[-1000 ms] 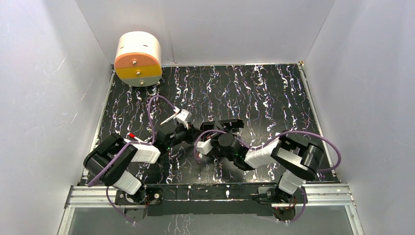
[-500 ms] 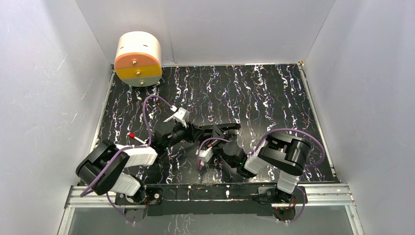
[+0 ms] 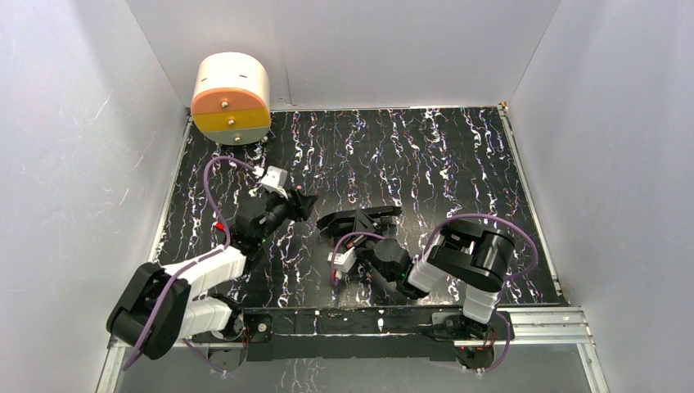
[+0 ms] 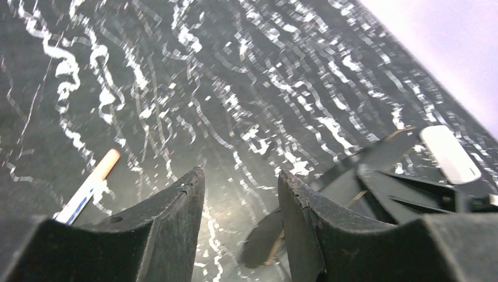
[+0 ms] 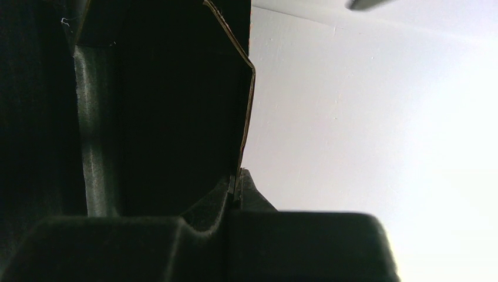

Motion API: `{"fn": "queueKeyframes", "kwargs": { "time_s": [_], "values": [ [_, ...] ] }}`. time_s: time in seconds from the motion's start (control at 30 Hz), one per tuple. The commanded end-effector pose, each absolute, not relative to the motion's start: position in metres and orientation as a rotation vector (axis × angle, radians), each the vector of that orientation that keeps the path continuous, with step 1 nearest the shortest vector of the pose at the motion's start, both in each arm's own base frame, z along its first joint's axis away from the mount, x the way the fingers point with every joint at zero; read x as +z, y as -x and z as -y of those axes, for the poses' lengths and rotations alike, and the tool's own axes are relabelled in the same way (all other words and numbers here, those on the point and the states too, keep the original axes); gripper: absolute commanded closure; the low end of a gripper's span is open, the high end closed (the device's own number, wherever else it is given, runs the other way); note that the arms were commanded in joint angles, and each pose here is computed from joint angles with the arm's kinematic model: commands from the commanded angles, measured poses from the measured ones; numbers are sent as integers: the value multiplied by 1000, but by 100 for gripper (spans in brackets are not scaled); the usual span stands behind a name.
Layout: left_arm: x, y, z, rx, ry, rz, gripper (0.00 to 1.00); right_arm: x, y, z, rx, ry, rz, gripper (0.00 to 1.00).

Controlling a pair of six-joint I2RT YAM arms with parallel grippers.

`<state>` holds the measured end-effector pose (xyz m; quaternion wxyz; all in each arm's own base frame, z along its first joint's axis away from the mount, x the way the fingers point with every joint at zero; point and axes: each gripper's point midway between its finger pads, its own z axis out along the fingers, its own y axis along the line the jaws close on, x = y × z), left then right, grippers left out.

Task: Fold the paper box
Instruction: Fold the paper box at the center of the board.

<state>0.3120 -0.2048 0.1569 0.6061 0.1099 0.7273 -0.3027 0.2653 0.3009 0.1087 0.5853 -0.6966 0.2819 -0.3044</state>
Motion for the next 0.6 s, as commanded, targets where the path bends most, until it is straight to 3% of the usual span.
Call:
{"fn": "queueKeyframes", "kwargs": {
  "time_s": [0.0,0.27,0.57],
  "values": [
    [129,-331,190,-625,-221,-1796,54,126,-263,-308,-691,1552,-627,100],
    [79,-332,205,-714,-292,-1985,58,132,-264,-313,-660,1562,-640,100],
    [70,-310,239,-958,-460,-2015,65,142,-269,-317,-619,1564,-653,100]
  ]
}}
